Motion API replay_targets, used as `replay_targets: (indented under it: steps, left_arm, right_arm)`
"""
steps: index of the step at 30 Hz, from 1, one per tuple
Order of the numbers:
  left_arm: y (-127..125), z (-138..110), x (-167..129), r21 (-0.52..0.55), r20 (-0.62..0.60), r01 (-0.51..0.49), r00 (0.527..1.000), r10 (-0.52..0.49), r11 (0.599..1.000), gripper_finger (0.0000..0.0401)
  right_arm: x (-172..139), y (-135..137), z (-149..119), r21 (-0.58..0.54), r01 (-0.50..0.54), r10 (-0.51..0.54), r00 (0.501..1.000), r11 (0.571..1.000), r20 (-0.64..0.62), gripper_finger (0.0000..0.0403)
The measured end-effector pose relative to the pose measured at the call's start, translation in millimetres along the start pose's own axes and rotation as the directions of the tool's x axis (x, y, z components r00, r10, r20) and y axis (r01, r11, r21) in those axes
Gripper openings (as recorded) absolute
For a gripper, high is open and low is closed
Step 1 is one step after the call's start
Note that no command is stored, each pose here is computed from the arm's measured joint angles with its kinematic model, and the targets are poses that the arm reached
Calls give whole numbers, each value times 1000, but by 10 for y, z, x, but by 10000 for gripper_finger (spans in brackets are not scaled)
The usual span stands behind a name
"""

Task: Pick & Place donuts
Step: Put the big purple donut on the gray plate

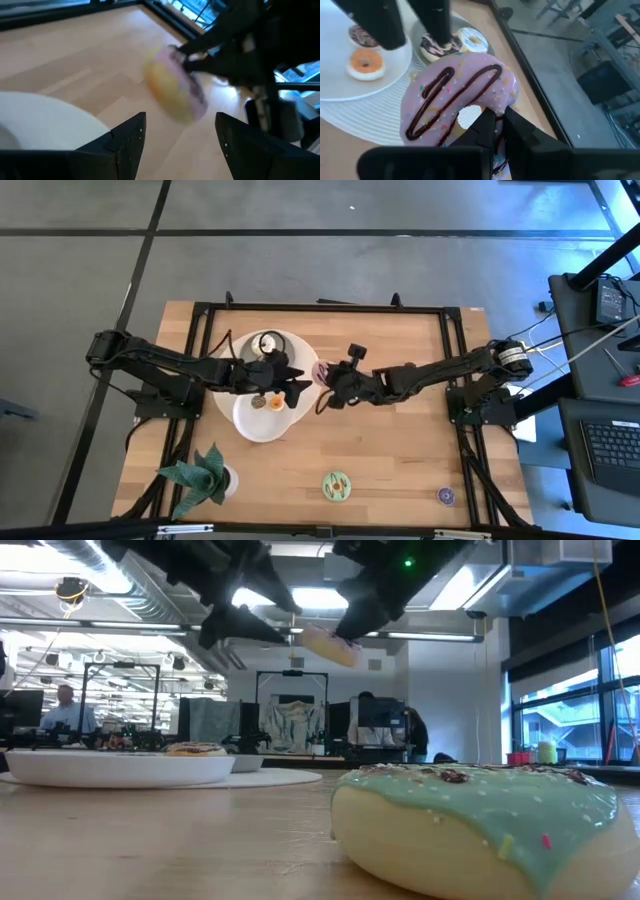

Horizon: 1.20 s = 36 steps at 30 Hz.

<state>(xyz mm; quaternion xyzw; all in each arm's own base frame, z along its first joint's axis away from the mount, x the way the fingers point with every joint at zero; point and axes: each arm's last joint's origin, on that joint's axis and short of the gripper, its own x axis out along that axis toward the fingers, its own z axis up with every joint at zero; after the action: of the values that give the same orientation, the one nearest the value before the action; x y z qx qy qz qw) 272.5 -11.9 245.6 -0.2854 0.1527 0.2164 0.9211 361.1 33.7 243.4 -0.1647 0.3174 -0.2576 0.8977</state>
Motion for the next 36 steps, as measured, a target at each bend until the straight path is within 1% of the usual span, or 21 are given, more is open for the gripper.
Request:
replay_targets:
  steps: [3, 9, 15, 19, 22, 27, 36]
  left_arm:
    - [-15, 18, 0, 10, 18, 14, 1000, -14, 1000, 231]
    - [0, 25, 1, 28, 44, -24, 999, 23, 999, 232]
    - [6, 25, 0, 123, 51, -44, 998, 38, 991, 230]
    - [7, 19, 0, 120, 44, -42, 998, 37, 992, 232]
    - [6, 19, 0, 120, 41, -38, 999, 33, 992, 228]
    - [5, 19, 0, 117, 41, -36, 999, 31, 992, 198]
    - [5, 19, 0, 117, 41, -36, 999, 31, 992, 110]
  right_arm:
    - [13, 14, 26, -14, -11, 11, 1000, 1000, 28, 33]
    - [16, 19, 89, -23, -7, 8, 997, 1000, 83, 33]
    - [15, 19, 94, -21, -10, 12, 996, 1000, 87, 33]
    - [15, 29, 103, -18, -48, 50, 994, 999, 99, 33]
    - [15, 29, 106, -19, -51, 53, 993, 999, 102, 33]
    - [15, 29, 105, -20, -52, 53, 993, 998, 102, 33]
    - [15, 30, 106, -16, -55, 56, 993, 998, 102, 33]
